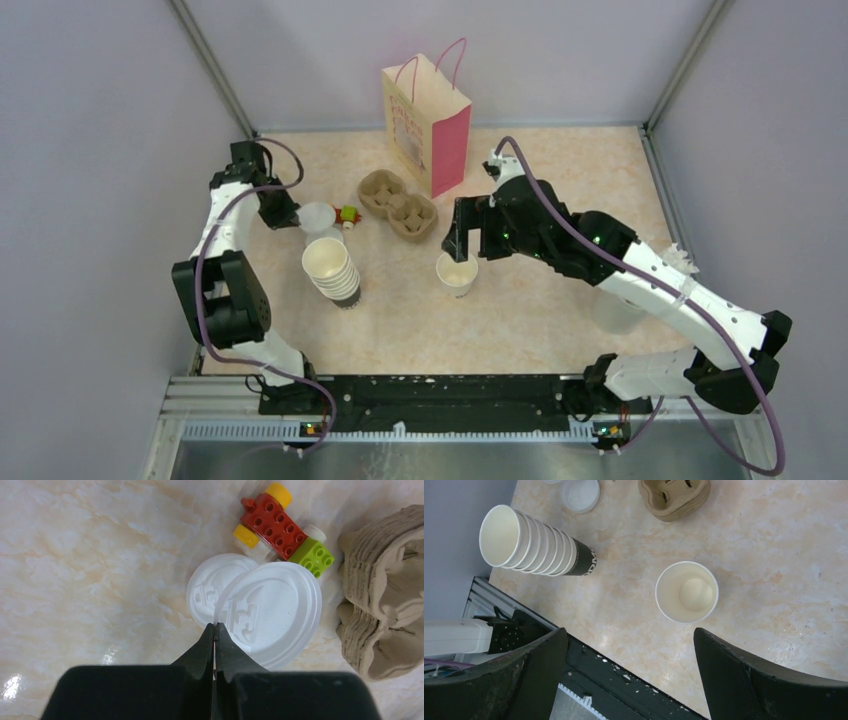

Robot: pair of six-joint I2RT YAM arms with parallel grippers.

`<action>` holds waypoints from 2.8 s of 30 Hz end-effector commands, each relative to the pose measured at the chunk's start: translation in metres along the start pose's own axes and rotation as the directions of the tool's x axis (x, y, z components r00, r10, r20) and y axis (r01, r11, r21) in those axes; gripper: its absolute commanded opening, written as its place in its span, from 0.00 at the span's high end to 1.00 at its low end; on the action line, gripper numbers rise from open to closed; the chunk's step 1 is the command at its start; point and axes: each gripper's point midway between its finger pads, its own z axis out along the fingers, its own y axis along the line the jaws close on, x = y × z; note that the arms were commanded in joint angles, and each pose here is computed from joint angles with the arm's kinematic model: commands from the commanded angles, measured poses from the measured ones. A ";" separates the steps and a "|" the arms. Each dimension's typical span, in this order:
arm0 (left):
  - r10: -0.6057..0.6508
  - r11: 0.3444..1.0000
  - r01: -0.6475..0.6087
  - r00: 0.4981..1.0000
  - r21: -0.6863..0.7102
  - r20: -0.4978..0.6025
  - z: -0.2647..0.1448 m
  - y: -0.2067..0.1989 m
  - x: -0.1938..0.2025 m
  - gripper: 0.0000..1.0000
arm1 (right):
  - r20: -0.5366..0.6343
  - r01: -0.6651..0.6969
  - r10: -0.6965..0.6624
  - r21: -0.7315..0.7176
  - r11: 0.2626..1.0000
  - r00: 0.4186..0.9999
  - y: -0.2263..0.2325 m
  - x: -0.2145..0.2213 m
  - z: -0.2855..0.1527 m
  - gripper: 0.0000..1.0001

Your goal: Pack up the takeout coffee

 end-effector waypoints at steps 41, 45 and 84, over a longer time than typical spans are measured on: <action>0.337 0.143 0.326 0.872 0.934 -0.356 -0.358 -0.222 0.126 1.00 | 0.926 0.843 -0.327 0.016 0.537 0.190 0.134 -0.128 -0.071 0.06; 0.363 0.131 0.346 0.855 0.929 -0.370 -0.365 -0.221 0.128 1.00 | 0.926 0.829 -0.343 0.064 0.556 0.159 0.136 -0.131 -0.063 0.06; 0.387 0.171 0.401 0.813 0.900 -0.436 -0.360 -0.215 0.142 1.00 | 0.918 0.858 -0.397 0.187 0.479 0.022 0.147 -0.139 -0.078 0.07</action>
